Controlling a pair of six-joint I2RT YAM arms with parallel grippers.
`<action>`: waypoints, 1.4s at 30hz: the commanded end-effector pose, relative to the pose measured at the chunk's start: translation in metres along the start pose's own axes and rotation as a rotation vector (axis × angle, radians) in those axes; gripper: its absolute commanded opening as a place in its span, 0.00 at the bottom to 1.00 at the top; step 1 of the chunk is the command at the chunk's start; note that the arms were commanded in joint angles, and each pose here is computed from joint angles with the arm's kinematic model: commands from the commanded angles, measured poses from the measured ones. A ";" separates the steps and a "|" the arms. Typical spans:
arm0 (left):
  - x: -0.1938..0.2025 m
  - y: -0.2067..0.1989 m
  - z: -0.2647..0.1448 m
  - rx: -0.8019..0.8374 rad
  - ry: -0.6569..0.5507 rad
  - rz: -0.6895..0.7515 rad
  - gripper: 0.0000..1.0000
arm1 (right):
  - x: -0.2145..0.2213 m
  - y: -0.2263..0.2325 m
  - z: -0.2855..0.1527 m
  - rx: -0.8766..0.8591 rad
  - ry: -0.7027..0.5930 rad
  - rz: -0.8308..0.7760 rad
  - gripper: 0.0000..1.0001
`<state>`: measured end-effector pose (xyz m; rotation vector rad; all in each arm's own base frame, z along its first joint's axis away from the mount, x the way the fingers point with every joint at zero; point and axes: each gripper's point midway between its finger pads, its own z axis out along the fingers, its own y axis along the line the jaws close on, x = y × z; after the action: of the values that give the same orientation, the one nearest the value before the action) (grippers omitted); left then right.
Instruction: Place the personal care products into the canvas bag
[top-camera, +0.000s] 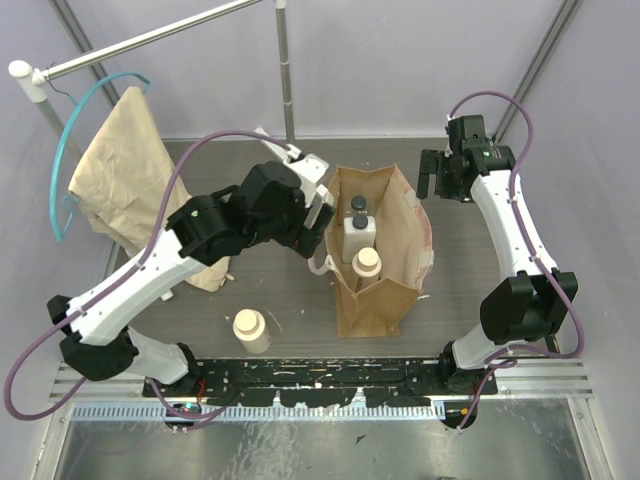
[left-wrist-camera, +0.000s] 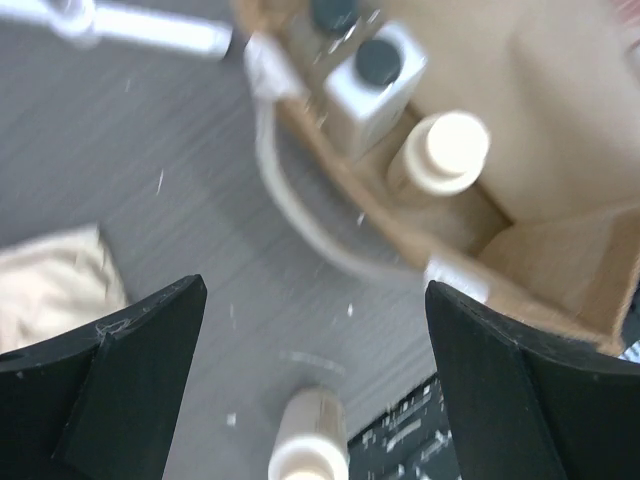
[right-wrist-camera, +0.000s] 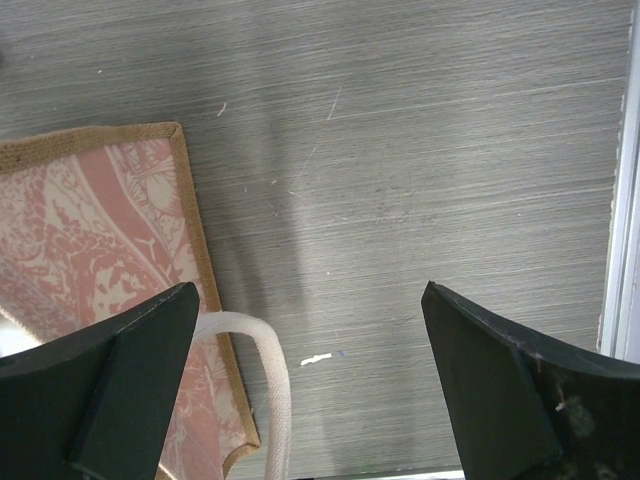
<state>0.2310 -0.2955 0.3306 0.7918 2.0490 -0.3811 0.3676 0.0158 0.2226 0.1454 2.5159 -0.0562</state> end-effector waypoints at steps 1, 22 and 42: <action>0.064 0.039 -0.046 -0.206 0.200 -0.149 0.98 | -0.005 -0.012 -0.003 0.063 -0.036 -0.009 1.00; 0.229 0.025 -0.055 -0.256 0.602 -0.368 0.98 | -0.003 -0.009 -0.004 0.046 -0.029 0.001 1.00; 0.293 0.004 -0.029 -0.178 0.697 -0.417 0.98 | -0.004 -0.010 -0.011 0.051 -0.043 0.005 1.00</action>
<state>0.0958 -0.1616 0.1110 0.4390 2.8669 -0.1343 0.3650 0.0081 0.2127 0.1615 2.5388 -0.1158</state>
